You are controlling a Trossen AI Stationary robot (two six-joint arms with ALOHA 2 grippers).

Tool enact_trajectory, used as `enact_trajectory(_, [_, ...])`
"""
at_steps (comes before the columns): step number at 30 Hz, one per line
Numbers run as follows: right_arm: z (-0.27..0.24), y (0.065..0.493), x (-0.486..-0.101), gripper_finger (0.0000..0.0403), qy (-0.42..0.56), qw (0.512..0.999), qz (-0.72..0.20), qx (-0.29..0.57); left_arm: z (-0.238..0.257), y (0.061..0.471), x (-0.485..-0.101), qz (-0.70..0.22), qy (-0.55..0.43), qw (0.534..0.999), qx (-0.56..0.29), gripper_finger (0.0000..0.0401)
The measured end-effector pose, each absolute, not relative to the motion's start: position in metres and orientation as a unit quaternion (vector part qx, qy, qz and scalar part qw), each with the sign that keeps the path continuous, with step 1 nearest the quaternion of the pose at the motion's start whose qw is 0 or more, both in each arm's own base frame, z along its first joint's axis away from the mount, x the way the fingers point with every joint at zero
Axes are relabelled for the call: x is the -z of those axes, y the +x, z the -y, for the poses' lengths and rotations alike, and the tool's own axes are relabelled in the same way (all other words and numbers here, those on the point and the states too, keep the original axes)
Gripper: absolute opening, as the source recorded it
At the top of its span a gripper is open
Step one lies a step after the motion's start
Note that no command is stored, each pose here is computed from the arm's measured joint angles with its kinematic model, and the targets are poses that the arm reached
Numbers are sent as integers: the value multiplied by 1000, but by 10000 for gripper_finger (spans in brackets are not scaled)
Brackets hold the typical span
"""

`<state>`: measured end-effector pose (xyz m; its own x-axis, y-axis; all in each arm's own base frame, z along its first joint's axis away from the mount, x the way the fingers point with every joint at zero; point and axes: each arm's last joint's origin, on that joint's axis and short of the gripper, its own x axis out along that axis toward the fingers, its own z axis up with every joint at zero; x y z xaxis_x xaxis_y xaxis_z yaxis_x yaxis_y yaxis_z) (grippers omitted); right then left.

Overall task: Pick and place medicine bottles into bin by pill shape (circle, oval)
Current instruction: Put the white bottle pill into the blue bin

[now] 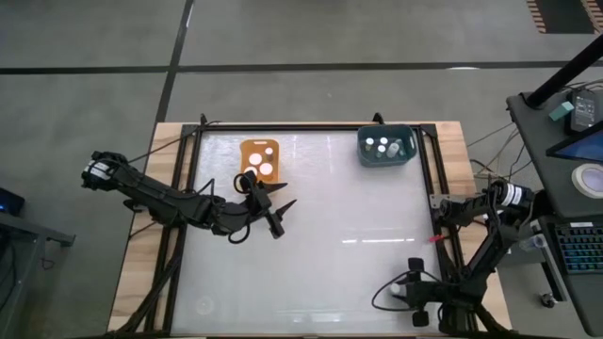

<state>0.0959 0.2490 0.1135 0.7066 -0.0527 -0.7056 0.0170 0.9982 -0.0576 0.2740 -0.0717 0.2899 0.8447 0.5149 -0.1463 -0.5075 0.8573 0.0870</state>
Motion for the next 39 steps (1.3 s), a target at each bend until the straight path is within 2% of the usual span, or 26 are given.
enact_trajectory(11, [-248,96,-112,93,-18,928,-372,22,72,274,-290,-82,22,960,-266,223])
enact_trajectory(17, [-247,97,-117,95,-15,928,-371,21,72,274,-290,-80,19,960,-266,223])
enact_trajectory(25, [-229,108,-143,95,-31,928,-371,36,72,275,-293,-70,12,962,-262,223])
enact_trajectory(39, [-172,159,-194,95,-28,934,-344,96,75,276,-294,-67,3,975,-212,223])
